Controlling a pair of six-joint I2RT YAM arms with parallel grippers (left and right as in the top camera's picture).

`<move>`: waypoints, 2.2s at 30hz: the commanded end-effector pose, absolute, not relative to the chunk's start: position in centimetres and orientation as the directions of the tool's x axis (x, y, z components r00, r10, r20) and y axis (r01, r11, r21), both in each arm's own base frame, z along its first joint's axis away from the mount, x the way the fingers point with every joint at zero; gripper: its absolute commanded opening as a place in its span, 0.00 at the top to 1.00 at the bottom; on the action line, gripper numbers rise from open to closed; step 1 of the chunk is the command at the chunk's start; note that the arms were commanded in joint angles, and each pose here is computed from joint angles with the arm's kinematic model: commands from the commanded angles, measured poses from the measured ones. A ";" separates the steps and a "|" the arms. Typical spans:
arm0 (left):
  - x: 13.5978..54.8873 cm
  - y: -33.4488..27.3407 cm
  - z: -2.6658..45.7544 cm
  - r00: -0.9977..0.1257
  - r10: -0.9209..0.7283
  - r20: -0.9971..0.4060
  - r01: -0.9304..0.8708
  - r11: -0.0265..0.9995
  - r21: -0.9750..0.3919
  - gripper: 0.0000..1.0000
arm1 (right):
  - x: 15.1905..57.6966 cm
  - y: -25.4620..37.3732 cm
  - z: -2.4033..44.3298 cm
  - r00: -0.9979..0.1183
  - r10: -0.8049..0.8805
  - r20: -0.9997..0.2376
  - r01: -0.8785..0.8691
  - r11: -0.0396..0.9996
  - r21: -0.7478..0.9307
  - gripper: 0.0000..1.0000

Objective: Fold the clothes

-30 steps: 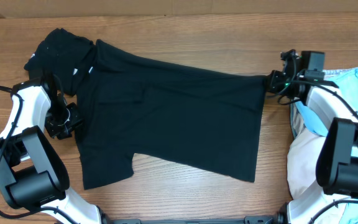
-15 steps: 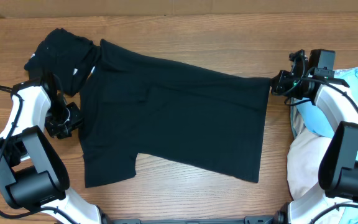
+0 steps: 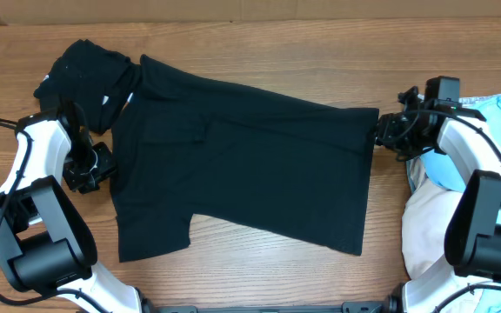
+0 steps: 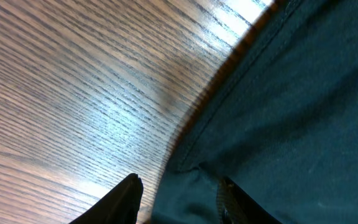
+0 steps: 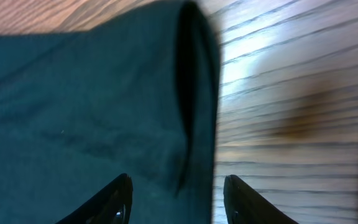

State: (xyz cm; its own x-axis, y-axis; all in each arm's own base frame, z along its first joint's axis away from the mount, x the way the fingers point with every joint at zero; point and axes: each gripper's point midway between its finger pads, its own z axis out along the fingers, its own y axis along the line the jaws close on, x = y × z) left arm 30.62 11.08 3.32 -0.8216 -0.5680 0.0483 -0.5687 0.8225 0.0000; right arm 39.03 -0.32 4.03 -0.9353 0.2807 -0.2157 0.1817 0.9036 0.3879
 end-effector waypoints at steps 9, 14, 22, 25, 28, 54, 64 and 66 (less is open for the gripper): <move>37.6 8.1 11.6 -0.914 -0.377 -0.150 -0.322 0.899 -0.296 0.63 | 38.0 2.2 3.9 -0.945 0.275 -0.179 0.182 0.894 0.410 0.59; 42.5 5.8 19.5 -0.882 -0.195 -0.429 -0.036 0.936 -0.351 0.51 | 37.0 2.4 3.4 -0.940 0.320 -0.121 0.244 0.875 0.418 0.58; 47.3 1.8 17.5 -0.834 0.022 -0.551 0.177 0.957 -0.228 0.75 | 36.8 3.2 2.6 -0.927 0.361 -0.099 0.276 0.839 0.469 0.58; 48.9 0.4 15.5 -0.828 0.051 -0.559 0.215 0.949 -0.231 0.69 | 37.0 3.1 2.7 -0.924 0.367 -0.105 0.279 0.837 0.470 0.59; 50.2 -0.8 12.7 -0.837 0.072 -0.543 0.237 0.942 -0.239 0.66 | 36.9 3.1 2.3 -0.924 0.370 -0.094 0.287 0.836 0.468 0.59; 49.4 -2.9 2.5 -0.919 0.105 -0.381 0.222 0.934 -0.278 0.56 | 36.7 2.1 0.7 -0.896 0.440 -0.053 0.383 0.828 0.410 0.60; 49.7 -2.6 2.4 -0.922 0.076 -0.380 0.193 0.940 -0.280 0.53 | 38.4 2.3 1.3 -0.897 0.423 -0.125 0.329 0.830 0.450 0.83; 49.6 -2.5 2.4 -0.923 0.076 -0.378 0.191 0.942 -0.277 0.53 | 38.3 2.4 1.3 -0.898 0.423 -0.117 0.332 0.829 0.449 0.92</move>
